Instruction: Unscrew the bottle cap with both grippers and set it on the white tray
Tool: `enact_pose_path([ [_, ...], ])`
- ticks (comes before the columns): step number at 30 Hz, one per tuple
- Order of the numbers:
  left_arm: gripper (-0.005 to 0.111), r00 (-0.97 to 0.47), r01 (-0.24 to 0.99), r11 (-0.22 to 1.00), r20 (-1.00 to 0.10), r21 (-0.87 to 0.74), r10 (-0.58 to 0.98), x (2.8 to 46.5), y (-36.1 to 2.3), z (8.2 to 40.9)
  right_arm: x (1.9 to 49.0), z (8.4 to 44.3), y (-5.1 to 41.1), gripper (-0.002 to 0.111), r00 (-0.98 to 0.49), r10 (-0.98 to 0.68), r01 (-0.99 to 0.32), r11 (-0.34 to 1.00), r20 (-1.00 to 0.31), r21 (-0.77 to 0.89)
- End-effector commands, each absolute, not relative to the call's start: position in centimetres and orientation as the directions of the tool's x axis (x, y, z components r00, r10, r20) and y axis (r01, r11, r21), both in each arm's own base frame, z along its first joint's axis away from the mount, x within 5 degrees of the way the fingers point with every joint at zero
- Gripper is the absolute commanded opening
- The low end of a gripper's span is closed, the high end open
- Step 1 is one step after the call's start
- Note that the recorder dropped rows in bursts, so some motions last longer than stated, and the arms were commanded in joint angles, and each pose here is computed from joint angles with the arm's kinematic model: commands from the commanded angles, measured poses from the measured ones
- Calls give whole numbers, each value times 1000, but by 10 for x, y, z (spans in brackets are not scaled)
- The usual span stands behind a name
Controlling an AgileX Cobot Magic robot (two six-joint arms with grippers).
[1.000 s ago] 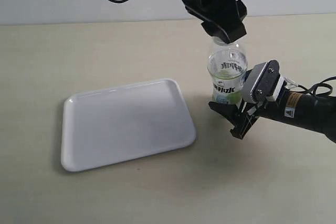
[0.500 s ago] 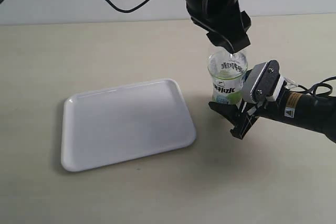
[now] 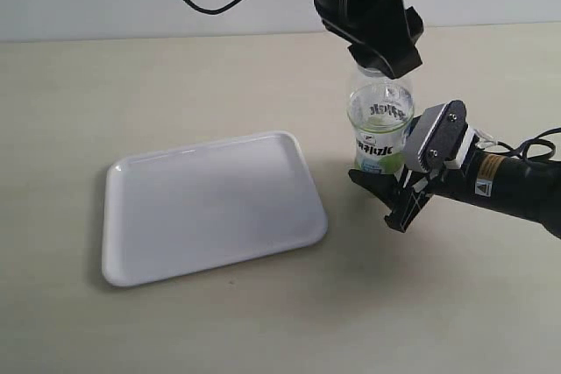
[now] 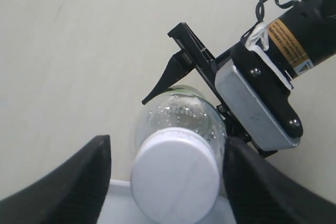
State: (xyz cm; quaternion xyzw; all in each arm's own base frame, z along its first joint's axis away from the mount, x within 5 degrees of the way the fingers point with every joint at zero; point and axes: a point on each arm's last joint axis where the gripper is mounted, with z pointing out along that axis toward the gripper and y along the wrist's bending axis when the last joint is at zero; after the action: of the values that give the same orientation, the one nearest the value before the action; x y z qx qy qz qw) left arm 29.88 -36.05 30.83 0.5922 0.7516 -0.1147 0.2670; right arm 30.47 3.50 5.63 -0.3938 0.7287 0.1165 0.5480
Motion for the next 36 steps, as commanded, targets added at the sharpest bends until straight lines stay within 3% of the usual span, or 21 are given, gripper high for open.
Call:
enact_pose_path([
  [1,61,-146,950,275,-564,150,813,297,-361,316,307,62,35,0,-63,-431,-690,670,-900,-273],
  [5,60,-147,950,274,-562,150,814,297,-361,316,307,62,35,0,-63,-431,-690,670,-900,-273],
  [7,54,-147,950,274,-561,149,815,297,-361,316,307,62,35,0,-64,-431,-689,672,-900,-273],
  [14,16,-147,950,274,-561,149,815,297,-361,316,307,62,35,0,-65,-430,-687,674,-900,-273],
  [18,1,-147,950,274,-561,149,815,297,-361,316,307,62,35,0,-65,-430,-687,674,-900,-273],
  [24,0,-157,953,271,-547,134,822,295,-360,315,307,62,35,0,-66,-430,-686,675,-900,-272],
  [36,0,-408,876,483,-564,-18,718,295,-360,315,307,62,34,0,-74,-424,-681,683,-903,-265],
])
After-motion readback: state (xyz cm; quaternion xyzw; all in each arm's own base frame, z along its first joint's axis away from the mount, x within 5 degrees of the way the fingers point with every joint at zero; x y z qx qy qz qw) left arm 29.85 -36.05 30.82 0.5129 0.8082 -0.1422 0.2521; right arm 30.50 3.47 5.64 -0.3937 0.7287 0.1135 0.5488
